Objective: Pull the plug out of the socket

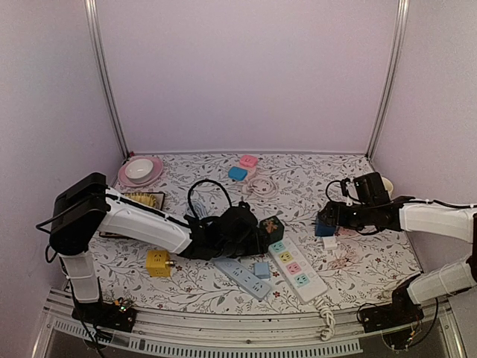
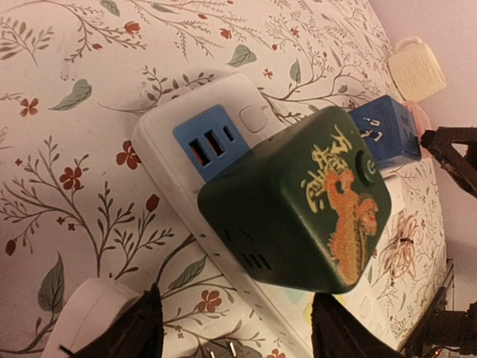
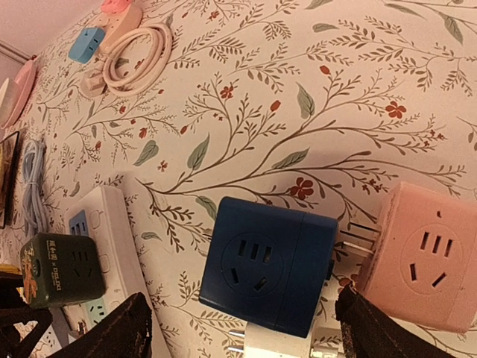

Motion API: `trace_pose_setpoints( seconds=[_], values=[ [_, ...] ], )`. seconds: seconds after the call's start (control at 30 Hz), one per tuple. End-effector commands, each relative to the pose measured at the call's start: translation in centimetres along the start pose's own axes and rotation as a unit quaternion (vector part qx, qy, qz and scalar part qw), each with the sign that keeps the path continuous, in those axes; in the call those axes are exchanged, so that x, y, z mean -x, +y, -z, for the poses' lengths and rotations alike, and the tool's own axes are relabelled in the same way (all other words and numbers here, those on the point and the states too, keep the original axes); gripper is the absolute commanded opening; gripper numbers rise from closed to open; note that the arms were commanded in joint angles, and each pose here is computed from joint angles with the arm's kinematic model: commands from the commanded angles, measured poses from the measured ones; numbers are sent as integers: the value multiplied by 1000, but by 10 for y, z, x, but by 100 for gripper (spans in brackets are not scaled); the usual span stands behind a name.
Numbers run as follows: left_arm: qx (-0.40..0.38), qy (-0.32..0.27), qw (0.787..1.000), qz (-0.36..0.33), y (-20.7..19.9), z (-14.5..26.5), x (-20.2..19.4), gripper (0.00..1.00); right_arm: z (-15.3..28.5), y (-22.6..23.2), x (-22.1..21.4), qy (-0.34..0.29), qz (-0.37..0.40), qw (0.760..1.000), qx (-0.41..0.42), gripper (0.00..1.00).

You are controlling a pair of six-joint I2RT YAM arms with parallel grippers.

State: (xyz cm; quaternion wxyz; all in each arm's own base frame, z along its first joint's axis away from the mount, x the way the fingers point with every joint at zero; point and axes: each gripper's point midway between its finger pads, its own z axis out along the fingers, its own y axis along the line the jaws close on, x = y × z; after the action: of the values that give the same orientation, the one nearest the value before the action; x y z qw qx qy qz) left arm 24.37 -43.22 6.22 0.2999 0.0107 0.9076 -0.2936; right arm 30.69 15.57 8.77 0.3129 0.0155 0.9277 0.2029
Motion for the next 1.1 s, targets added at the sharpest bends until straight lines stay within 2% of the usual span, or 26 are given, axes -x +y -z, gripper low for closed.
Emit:
trace_pose_setpoints(
  seconds=[0.0,0.3,0.73,1.07],
  values=[
    [10,-15,1000,3,3,10,7,68,14,-3,-1,-4,22,1000,-15,87],
    [16,-24,1000,11,6,12,10,68,25,62,-9,-10,92,995,25,88],
    [24,-41,999,20,15,23,16,69,-6,146,-43,21,203,979,19,88],
    [48,-62,996,48,39,37,19,69,-47,161,-59,58,239,969,-28,86]
  ],
)
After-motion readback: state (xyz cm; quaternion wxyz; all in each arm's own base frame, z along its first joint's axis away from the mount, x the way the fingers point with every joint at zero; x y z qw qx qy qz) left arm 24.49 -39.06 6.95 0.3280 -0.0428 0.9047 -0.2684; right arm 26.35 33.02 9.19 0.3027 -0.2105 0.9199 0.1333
